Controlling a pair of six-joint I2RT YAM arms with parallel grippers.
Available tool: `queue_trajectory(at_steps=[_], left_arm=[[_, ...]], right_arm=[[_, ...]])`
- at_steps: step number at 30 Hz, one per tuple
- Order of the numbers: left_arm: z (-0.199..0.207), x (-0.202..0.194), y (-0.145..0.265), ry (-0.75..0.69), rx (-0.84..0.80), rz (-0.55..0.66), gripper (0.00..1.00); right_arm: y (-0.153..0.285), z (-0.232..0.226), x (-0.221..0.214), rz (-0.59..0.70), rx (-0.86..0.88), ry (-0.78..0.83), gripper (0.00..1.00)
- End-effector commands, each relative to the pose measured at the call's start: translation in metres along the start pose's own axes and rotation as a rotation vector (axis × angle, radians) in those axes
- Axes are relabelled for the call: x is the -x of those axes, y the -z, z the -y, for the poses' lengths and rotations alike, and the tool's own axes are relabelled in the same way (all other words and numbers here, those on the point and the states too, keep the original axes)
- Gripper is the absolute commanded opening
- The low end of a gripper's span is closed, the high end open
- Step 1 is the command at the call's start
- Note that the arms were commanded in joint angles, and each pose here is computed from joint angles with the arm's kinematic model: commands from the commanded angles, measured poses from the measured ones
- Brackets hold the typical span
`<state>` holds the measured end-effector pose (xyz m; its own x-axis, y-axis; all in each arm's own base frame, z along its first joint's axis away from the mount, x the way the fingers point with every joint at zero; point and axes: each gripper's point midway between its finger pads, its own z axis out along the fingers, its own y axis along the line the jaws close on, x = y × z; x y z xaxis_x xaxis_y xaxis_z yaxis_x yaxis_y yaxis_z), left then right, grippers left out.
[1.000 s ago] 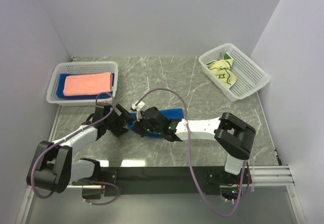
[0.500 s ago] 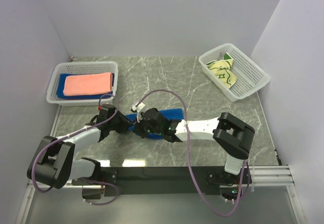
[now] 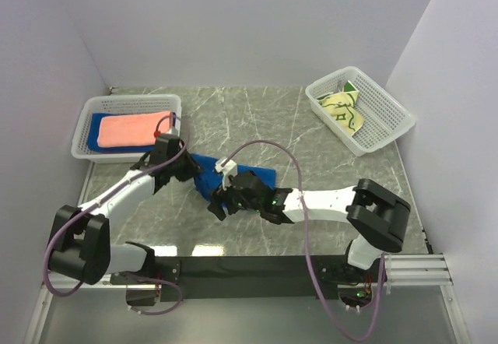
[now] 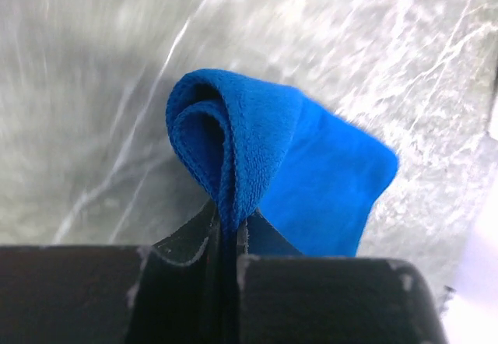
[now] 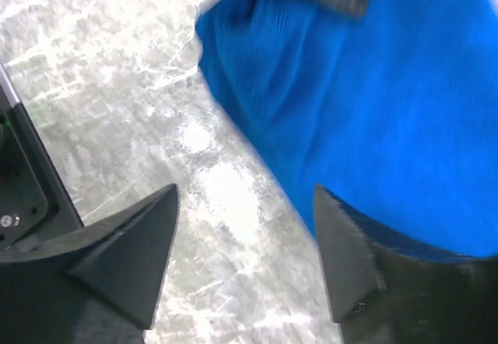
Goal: Fold and stack the towels
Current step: Neatly place the folded towel into the bin
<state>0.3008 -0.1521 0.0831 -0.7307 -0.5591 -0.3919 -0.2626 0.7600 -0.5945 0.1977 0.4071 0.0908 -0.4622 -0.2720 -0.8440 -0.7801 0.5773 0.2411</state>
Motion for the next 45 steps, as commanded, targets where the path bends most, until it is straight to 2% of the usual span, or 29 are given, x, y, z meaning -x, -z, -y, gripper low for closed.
queue_trajectory(at_steps=[1,3,4,5,7,8,11,20,25,29,45], left_arm=[[0.011,0.037,0.009,-0.170,0.071,0.059,0.01],[0.031,0.064,0.017,-0.245,0.072,0.105,0.01],[0.022,0.070,0.014,-0.260,0.142,0.094,0.01],[0.038,0.095,0.021,-0.298,0.146,0.153,0.01],[0.030,0.108,0.019,-0.334,0.226,0.131,0.01],[0.048,0.131,0.027,-0.341,0.217,0.181,0.01],[0.051,0.165,0.033,-0.390,0.287,0.210,0.01],[0.045,0.239,0.073,-0.410,0.403,0.332,0.01],[0.033,0.270,0.096,-0.423,0.467,0.395,0.01],[0.028,0.285,0.102,-0.464,0.507,0.400,0.01],[-0.008,0.323,0.118,-0.494,0.700,0.451,0.01]], right_arm=[[0.022,0.009,0.013,0.040,-0.049,-0.017,0.80],[0.035,0.014,0.008,0.034,-0.069,-0.022,0.82],[0.040,0.015,0.006,0.033,-0.072,-0.024,0.84],[0.048,0.016,0.012,0.053,-0.077,-0.026,0.85],[0.058,0.020,0.002,0.026,-0.097,-0.025,0.87],[0.066,0.021,0.008,0.047,-0.102,-0.027,0.90],[0.083,0.026,0.004,0.040,-0.126,-0.025,0.93],[0.123,0.047,-0.014,0.018,-0.224,-0.043,0.95],[0.131,0.053,-0.019,0.007,-0.247,-0.038,0.95],[0.131,0.051,-0.016,0.005,-0.241,-0.034,0.95],[0.129,0.051,-0.009,-0.039,-0.265,0.003,0.95]])
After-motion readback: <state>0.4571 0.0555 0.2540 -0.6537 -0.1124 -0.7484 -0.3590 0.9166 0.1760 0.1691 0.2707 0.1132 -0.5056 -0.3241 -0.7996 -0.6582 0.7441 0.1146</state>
